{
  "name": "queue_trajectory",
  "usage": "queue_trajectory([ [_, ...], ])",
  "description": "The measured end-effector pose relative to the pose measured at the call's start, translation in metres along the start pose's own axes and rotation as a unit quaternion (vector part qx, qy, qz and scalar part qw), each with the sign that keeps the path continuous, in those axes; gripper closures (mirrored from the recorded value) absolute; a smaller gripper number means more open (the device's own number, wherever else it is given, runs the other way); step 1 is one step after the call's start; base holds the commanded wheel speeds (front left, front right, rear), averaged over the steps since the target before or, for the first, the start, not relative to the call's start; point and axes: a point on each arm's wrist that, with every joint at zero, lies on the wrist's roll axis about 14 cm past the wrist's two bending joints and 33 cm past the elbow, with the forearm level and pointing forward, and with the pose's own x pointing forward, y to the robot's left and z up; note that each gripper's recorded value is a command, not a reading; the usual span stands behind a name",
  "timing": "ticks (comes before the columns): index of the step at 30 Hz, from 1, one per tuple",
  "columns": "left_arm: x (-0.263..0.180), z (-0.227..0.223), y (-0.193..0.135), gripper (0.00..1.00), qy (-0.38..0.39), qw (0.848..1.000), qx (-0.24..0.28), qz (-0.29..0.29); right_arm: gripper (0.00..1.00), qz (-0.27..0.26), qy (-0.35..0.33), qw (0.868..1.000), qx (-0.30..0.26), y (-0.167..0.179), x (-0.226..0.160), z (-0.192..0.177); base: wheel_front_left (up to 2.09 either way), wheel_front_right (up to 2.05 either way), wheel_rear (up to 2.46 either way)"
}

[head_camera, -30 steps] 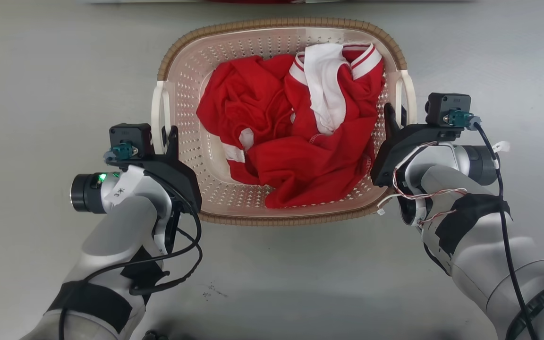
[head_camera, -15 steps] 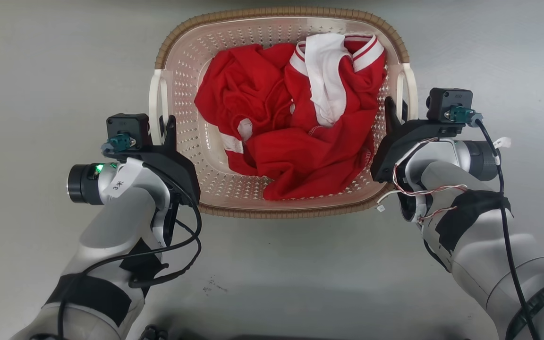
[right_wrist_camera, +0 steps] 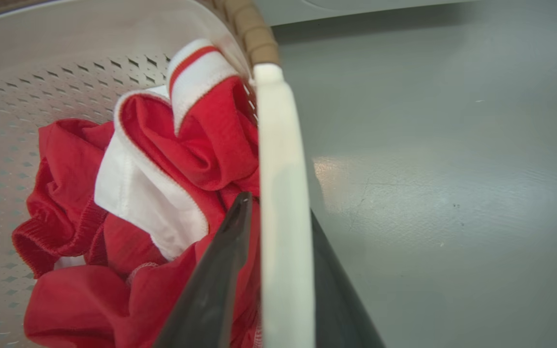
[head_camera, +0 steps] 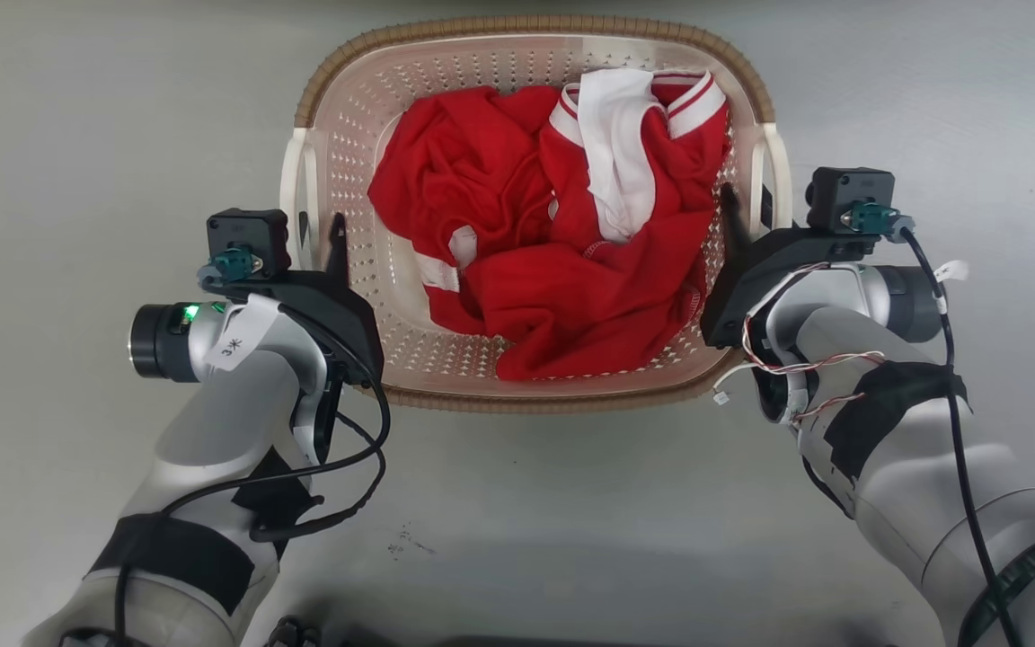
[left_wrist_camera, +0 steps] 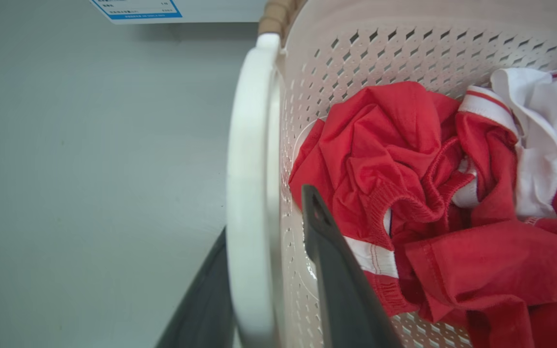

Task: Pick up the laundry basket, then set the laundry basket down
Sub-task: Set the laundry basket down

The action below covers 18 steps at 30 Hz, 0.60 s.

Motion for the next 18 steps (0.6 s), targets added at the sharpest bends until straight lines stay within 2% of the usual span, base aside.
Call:
queue_trajectory([
  [1, 0.000, 0.000, 0.000, 0.00, 0.000, 1.000, -0.001, 0.000, 0.00, 0.003, 0.000, 1.000, 0.000, 0.001, 0.000, 0.000, 0.00, 0.00, 0.00],
  [11, -0.008, 0.015, 0.002, 0.00, -0.016, 1.000, -0.008, 0.007, 0.00, 0.000, -0.016, 1.000, -0.008, 0.005, -0.008, 0.014, 0.00, 0.00, 0.00],
  [18, -0.020, 0.035, 0.002, 0.00, -0.039, 0.999, -0.009, 0.008, 0.00, -0.003, -0.039, 0.999, -0.017, 0.007, -0.021, 0.037, 0.00, 0.00, 0.00],
])
